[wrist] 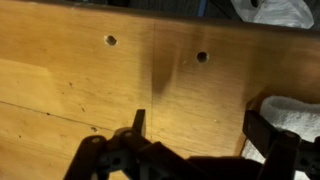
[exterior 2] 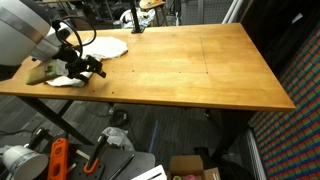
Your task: Fold the cloth once
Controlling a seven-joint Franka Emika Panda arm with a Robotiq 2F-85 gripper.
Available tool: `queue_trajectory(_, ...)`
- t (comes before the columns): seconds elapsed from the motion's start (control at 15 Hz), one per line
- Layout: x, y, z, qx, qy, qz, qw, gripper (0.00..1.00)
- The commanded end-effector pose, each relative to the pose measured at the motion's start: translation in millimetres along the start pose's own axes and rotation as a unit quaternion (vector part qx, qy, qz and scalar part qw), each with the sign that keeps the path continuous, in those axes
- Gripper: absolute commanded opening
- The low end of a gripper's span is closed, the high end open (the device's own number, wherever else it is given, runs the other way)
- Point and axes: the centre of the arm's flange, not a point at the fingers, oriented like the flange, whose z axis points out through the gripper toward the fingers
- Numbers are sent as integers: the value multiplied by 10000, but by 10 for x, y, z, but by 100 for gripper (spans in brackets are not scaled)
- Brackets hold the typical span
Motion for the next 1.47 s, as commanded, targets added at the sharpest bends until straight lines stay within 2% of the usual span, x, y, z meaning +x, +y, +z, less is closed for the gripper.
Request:
queue_trajectory(0.0,-162,131,-624,231,-84,116,9996,100)
queue_trajectory(0.27,-95,134,-728,404,-242,169,9987,100)
queue_trajectory(0.6,14,-56,-764,727,-854,49,9937,100)
queue_trajectory(0.87,47,-184,-853,982,-946,130,9906,100)
queue_trajectory(1.2,125,-49,-1376,1263,-761,289,9887,100)
queue_trajectory(1.4,79,36,-1597,1469,-1032,167,9836,100)
